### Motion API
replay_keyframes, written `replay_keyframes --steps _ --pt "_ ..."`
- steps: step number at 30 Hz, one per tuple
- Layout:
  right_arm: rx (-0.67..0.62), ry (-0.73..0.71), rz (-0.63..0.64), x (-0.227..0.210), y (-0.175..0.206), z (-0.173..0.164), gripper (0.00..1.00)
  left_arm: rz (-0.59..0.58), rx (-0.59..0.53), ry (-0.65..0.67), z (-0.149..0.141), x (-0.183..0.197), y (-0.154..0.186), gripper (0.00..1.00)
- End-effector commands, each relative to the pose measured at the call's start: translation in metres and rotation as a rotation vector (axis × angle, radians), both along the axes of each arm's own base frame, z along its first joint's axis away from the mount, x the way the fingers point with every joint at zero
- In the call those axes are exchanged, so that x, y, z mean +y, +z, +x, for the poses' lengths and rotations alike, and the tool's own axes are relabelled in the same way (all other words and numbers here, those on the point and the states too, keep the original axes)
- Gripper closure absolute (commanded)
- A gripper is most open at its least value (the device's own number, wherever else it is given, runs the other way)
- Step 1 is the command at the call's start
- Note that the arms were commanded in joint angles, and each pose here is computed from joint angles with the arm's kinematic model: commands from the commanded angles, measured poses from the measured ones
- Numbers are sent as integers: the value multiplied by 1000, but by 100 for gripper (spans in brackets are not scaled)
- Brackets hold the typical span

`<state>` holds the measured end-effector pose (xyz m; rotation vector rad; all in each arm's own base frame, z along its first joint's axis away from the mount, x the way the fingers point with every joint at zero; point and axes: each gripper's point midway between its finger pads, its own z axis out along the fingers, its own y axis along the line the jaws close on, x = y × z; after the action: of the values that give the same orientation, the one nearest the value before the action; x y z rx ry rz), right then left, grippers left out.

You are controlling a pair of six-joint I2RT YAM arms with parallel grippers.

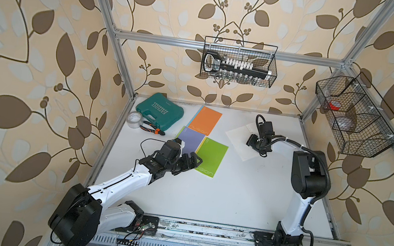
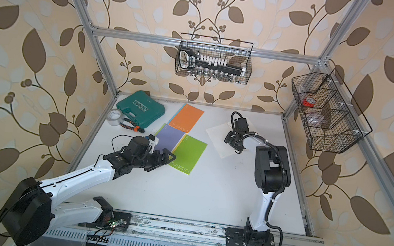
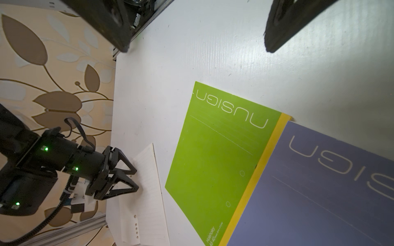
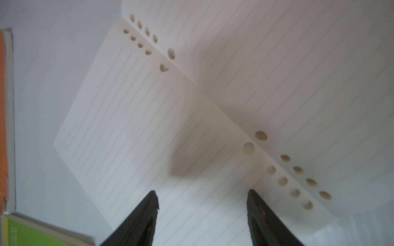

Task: Close the notebook
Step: Move the notebook to the center of the board.

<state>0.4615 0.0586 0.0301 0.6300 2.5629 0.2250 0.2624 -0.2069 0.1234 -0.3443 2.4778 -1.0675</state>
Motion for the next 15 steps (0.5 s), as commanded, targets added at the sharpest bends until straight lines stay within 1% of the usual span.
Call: replay_keyframes --steps 1,3,8,11,15 --pt "164 -39 31 -4 -40 -60 33 -56 -53 -19 13 -10 23 1" --pt "158 -48 40 -5 -39 -75 33 -59 -43 -29 14 -13 22 1" --pt "155 -44 141 8 -38 -106 33 -57 -31 -59 17 -26 20 1" --pt "158 -31 140 15 -36 -125 34 -57 -31 -79 18 -35 20 1" --pt "156 7 172 38 -33 -144 33 -50 -20 -112 18 -50 17 1"
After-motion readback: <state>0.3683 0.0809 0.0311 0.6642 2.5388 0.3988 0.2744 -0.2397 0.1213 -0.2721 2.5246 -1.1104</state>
